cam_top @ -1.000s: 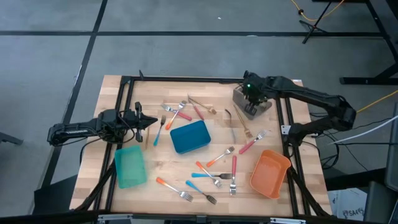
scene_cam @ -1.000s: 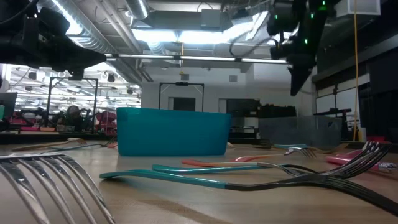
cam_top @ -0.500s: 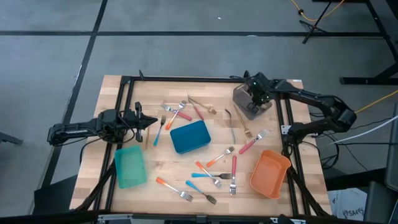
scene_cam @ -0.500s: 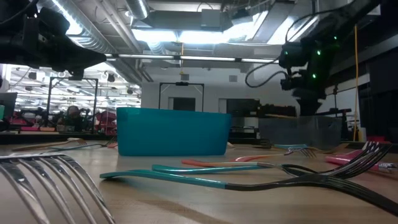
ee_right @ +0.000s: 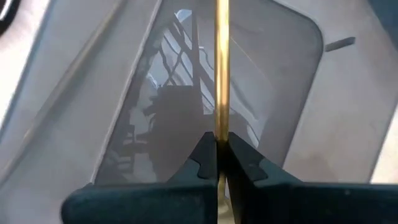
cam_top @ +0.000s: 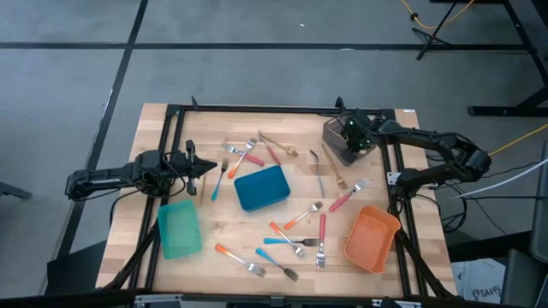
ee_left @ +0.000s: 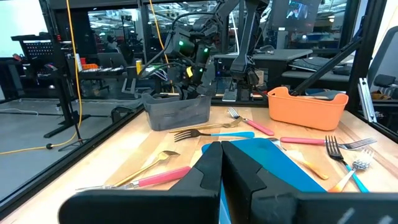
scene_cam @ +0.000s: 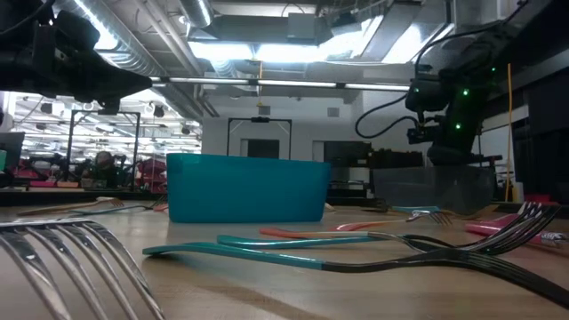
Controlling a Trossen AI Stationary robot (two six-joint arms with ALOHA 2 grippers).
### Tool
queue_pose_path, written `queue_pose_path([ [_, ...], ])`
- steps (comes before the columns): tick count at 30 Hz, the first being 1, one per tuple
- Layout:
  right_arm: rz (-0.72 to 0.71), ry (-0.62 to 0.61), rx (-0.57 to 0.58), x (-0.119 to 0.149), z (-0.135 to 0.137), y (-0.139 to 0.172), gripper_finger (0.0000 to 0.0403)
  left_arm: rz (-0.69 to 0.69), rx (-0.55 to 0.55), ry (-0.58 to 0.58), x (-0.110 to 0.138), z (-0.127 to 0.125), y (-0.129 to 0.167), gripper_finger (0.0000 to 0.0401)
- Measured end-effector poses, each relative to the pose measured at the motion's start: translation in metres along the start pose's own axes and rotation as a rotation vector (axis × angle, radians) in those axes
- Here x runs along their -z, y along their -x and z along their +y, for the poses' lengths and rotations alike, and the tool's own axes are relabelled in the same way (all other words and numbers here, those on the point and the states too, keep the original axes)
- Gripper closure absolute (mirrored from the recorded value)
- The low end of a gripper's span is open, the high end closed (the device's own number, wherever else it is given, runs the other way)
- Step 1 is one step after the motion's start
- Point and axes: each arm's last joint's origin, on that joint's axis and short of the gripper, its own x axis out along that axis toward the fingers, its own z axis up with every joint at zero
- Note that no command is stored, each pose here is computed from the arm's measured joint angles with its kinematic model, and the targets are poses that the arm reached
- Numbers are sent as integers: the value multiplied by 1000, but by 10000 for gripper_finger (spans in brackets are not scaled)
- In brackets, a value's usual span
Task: Sort silverware by color (type)
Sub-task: Put the bottom right golden fork into the black bin
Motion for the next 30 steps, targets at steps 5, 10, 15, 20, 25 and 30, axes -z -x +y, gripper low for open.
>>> queue_pose_path([
  [5,-7,-2,2,-1,0,0,400,0,0,0,0,0,0,399],
  [10,-25,-4,10,-2,-1,0,400,0,0,0,0,0,0,399],
  [15,-25,-5,11,-2,-1,0,400,0,0,0,0,0,0,399],
  [20,-24,-5,12,-2,-1,0,400,0,0,0,0,0,0,399],
  [25,-24,-5,12,-2,-1,0,400,0,0,0,0,0,0,399],
  [30,-24,-5,12,-2,-1,0,398,0,0,0,0,0,0,399],
])
